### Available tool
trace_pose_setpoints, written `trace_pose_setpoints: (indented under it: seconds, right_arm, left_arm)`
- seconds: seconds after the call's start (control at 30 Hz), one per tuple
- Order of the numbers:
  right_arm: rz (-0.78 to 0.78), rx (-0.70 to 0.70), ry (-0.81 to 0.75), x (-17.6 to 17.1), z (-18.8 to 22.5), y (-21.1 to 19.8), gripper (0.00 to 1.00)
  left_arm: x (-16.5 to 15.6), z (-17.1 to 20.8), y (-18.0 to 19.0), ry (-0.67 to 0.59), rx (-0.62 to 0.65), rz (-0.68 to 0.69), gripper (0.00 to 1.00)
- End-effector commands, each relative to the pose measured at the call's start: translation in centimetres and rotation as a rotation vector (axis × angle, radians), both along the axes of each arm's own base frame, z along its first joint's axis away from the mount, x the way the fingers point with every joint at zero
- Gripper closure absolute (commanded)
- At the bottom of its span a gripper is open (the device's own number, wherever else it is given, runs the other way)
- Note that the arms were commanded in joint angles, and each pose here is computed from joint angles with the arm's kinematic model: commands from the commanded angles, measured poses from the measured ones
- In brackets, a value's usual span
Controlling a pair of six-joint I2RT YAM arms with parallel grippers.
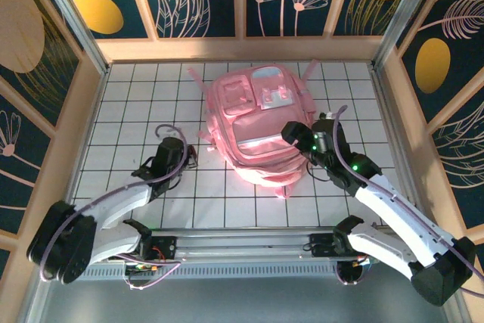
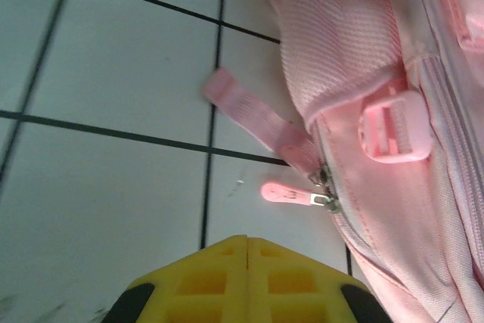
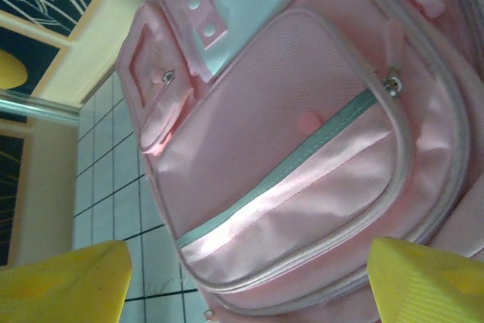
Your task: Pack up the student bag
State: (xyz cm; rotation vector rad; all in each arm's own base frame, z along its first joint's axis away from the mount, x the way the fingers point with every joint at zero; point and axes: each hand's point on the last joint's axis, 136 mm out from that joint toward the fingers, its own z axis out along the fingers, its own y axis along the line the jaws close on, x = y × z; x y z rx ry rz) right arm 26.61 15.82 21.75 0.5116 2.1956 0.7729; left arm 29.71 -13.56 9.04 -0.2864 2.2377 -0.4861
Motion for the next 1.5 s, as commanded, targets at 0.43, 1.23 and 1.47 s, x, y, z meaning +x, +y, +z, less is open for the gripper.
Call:
trace_pose_setpoints:
  seconds: [0.43, 1.23, 1.47]
  right_arm:
    - [-0.119, -0.242, 0.143, 4.7, -10.1, -5.5, 0.20]
    - [0.111, -0.234, -0.308, 1.7, 2.6, -1.0, 0.01]
    - [0.106, -0.488, -0.795, 3.9, 13.3, -1.5, 0.01]
  left_arm:
    - [1.4, 9.0, -2.7, -0.144, -0.043, -0.158, 0.01]
    - [4.0, 21.2, 1.4, -0.707, 0.283, -0.029, 0.01]
    - [5.1, 18.5, 9.8, -0.720, 0.394, 0.228, 0.01]
